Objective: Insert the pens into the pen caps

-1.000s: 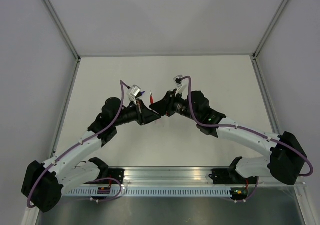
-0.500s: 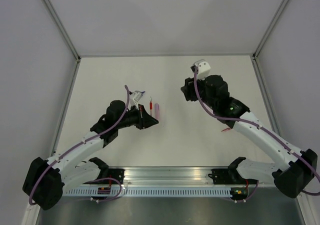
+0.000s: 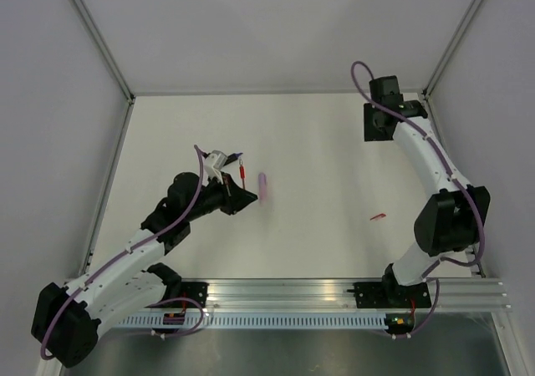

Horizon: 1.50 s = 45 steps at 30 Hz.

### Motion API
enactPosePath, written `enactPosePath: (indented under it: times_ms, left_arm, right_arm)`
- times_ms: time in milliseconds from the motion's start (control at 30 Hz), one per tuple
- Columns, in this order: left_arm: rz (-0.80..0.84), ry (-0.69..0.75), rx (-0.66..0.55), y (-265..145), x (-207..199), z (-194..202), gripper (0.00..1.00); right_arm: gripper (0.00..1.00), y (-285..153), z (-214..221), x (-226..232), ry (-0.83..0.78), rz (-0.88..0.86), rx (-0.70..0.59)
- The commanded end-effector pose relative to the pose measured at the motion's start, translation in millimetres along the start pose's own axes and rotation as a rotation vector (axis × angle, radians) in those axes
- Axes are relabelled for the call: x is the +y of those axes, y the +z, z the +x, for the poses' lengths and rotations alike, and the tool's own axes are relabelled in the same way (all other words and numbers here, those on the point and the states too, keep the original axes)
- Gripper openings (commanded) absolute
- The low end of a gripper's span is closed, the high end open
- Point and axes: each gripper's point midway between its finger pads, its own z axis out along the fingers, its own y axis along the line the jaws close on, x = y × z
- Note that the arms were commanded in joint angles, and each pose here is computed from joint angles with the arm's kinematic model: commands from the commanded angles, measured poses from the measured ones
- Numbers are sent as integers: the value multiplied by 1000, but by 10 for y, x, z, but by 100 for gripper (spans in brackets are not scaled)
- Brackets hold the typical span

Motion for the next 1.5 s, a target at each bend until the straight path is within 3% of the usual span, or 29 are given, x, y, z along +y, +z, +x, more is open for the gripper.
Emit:
enactPosePath:
  times_ms: [0,167,233,367,667,933,1467]
  left_arm:
    - [-27,36,-24,-38,50,-19,2]
    - [-57,49,-57,-106,77,-74,2]
    - [-75,52,-72,-131,107,-86,2]
    - [-82,53,-82,-142,109,-110,2]
    - [-89,56,-79,-144,125,-102,2]
    - [-87,52,-76,-138,119,-103,2]
    - [-92,52,-77,-129,130,-108,2]
  right_arm:
    - [53,-94,529,-319,479,174,256]
    - [52,-116,943,-135,978,207,229]
    - [52,-151,1013,-113,1084,191,217]
    - [53,-166,1393,-215,1217,327,250]
    - [48,66,2016,-41,1242,453,447]
    - [48,277,2069,-112,1246,467,351]
    - [46,529,2377,-144,1220,518,342]
